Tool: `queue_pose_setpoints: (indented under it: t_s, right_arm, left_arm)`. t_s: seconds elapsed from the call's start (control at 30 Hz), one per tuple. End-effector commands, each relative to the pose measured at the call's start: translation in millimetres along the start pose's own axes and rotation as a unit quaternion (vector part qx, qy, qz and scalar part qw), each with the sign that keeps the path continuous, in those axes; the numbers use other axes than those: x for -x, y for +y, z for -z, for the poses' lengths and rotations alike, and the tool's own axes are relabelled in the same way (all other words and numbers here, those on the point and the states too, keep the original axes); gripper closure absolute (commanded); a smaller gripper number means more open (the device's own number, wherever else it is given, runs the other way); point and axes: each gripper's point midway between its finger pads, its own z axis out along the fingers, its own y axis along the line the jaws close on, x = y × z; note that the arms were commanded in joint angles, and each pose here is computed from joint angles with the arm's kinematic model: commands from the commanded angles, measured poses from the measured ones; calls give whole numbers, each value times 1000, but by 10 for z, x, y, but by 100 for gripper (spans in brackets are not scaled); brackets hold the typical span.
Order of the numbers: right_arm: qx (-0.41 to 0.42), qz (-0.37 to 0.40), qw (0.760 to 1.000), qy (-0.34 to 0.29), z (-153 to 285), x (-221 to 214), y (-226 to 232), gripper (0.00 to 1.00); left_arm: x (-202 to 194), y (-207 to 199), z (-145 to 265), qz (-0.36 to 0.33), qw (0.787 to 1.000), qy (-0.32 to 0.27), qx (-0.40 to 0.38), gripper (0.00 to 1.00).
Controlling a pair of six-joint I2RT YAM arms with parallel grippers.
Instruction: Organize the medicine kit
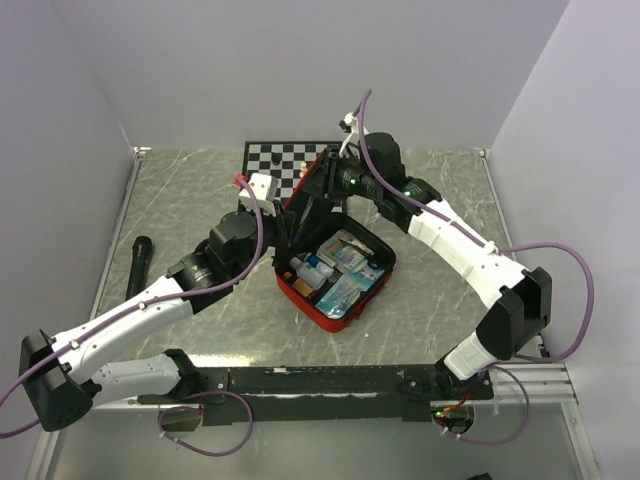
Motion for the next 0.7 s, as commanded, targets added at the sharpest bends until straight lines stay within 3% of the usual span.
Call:
queue_pose_setpoints:
  t_s: [0.0,0.13,0.3,0.53,0.67]
  right_arm:
    - [-76,16,996,52,139,-392,-370,69]
    - [-64,16,998,9,306,-343,-312,76]
    - [-39,18,998,-44,546,-302,-192,62]
    - [-41,29,998,-46,502,-229,-176,66]
    - [-21,37,998,-49,452,-101,-55,64]
  left_arm:
    - [60,-230,111,22,998,0,-54,99]
    - [85,-175,123,22,999,-4,-40,99]
    - [71,-153,133,20,999,-2,-36,99]
    - [82,-232,153,19,998,0,-59,99]
    - [91,-290,196,19,997,-1,-79,99]
